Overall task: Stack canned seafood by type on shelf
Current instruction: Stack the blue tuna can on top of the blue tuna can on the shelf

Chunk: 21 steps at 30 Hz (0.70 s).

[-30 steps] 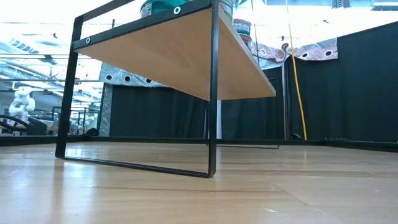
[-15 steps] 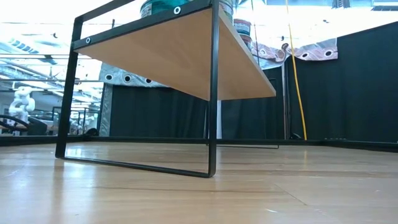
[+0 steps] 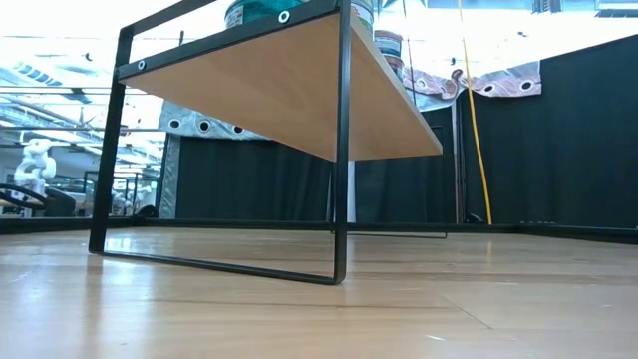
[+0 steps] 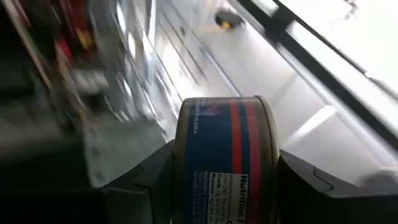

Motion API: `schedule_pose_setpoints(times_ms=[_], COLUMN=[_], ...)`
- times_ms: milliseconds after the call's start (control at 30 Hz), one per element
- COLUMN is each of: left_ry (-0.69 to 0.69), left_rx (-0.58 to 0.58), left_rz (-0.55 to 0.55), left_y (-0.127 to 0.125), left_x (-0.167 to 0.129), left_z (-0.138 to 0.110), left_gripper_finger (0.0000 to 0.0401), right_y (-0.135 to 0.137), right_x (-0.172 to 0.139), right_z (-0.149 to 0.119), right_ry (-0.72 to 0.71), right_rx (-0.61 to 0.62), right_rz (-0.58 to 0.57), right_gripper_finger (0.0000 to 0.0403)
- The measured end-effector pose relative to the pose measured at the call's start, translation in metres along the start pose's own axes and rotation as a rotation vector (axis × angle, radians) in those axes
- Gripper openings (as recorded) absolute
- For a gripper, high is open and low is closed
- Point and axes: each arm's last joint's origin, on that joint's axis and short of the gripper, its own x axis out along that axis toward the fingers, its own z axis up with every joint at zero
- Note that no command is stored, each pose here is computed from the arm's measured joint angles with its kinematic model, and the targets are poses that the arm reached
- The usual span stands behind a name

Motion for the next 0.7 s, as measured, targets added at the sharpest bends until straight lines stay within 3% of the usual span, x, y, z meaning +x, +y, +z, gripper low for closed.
schedule_pose_setpoints(times_ms=[200, 333, 533, 700], left_ry=[0.028, 0.053, 0.068, 0.064], left_rx=[0.01, -0.005, -0.025, -0.035], left_rz=[0.106, 0.12, 0.131, 0.129], left_y=[-0.006, -0.008, -0.006, -0.003], left_x=[0.014, 0.019, 0.019, 0.017], left_z=[-0.038, -0.055, -0.06, -0.059], left_gripper_finger=[0.0286, 0.0283, 0.0283, 0.0283], right_y=[-0.001, 0.015, 0.053, 0.073], right_x=[0.025, 0.028, 0.023, 0.015], right_z=[-0.045, -0.064, -0.078, -0.082], right_ry=[-0.261, -0.173, 0.021, 0.143], right_rx=[0.264, 0.112, -0.1, -0.193], right_rz=[0.163, 0.344, 0.611, 0.724], right_gripper_finger=[0.0194, 0.0194, 0.0194, 0.0194])
